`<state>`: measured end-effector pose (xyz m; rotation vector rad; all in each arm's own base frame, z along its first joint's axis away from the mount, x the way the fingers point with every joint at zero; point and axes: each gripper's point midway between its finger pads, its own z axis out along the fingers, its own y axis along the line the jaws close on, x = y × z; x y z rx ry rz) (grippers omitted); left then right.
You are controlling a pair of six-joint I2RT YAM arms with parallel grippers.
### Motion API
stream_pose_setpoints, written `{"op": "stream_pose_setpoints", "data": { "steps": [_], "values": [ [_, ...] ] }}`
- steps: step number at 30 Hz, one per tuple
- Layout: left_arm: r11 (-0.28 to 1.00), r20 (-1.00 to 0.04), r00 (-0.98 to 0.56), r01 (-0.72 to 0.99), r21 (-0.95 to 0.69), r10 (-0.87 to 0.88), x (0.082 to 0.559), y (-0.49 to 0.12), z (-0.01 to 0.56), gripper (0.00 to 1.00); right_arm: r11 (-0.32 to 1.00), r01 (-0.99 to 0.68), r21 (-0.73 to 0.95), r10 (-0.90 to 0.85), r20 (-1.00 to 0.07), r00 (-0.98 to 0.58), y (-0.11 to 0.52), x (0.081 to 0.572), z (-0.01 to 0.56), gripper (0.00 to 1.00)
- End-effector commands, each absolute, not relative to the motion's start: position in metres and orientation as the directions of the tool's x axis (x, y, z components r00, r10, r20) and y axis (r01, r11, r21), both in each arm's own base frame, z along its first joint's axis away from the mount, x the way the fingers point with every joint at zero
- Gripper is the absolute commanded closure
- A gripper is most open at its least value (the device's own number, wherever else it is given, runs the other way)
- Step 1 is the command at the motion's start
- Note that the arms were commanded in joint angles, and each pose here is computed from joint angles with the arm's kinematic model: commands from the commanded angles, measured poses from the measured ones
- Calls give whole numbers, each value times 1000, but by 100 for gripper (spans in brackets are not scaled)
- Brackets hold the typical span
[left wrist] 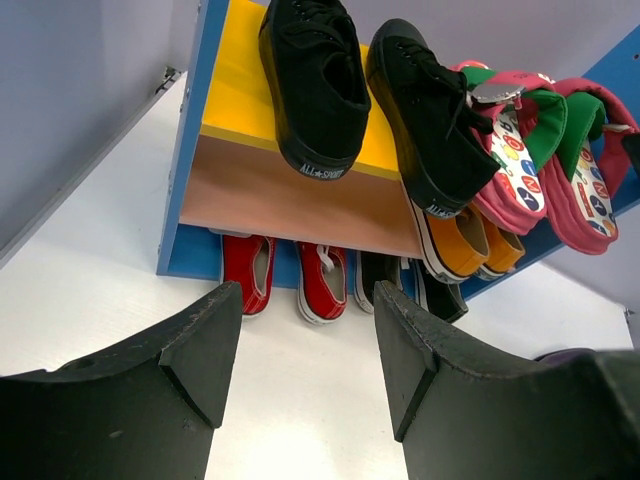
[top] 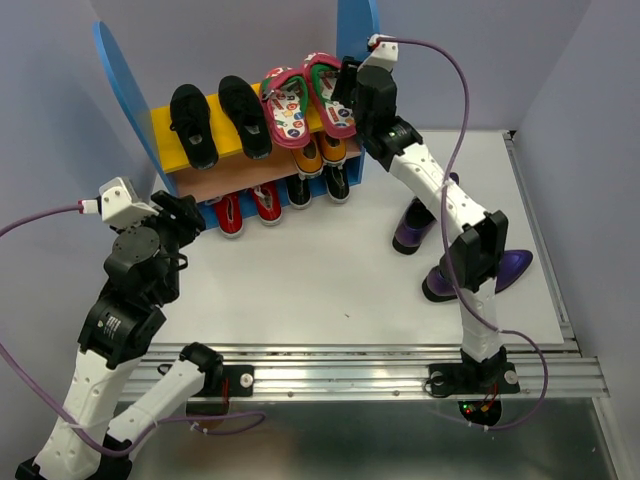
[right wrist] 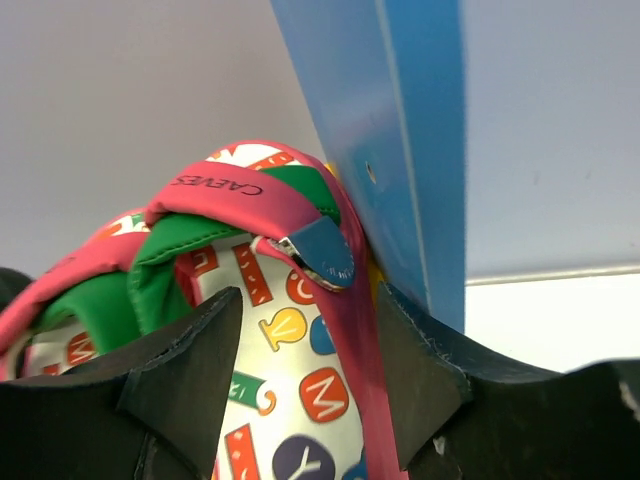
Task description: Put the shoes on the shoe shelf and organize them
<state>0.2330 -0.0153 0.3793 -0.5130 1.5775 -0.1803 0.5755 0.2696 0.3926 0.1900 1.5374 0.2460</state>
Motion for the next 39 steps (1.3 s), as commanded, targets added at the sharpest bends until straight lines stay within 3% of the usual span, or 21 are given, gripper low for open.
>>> {"op": "stream_pose_setpoints", "data": {
  "steps": [1,5,10,17,22,25,35,39],
  "values": [
    [864,-886,67,-201,-462,-458,228,-10,398,35,917,-137,374,393,-906,154,252,536,484,38],
    [866,-887,66,-194,-461,-458,230,-12,397,35,933,-130,334,348,-932,101,246,522,476,33],
    [871,-890,59,-188,-454,-451,236,-16,398,35,941,-155,301,301,-953,-20,245,500,448,34],
    [872,-889,59,-178,-457,-454,239,-20,398,35,920,-157,360,335,-928,-162,243,473,407,30],
    [875,-891,47,-174,-452,-451,242,-23,394,35,887,-117,446,415,-883,-219,246,469,385,7],
    [875,-890,46,-168,-454,-453,242,-24,395,35,874,-88,478,448,-862,-238,248,473,374,0],
    [874,-891,51,-180,-452,-450,237,-19,394,35,688,20,726,702,-658,-272,257,502,354,0],
    [876,-894,48,-185,-446,-445,236,-18,392,35,602,-19,799,754,-575,-318,271,512,348,0]
  ]
}}
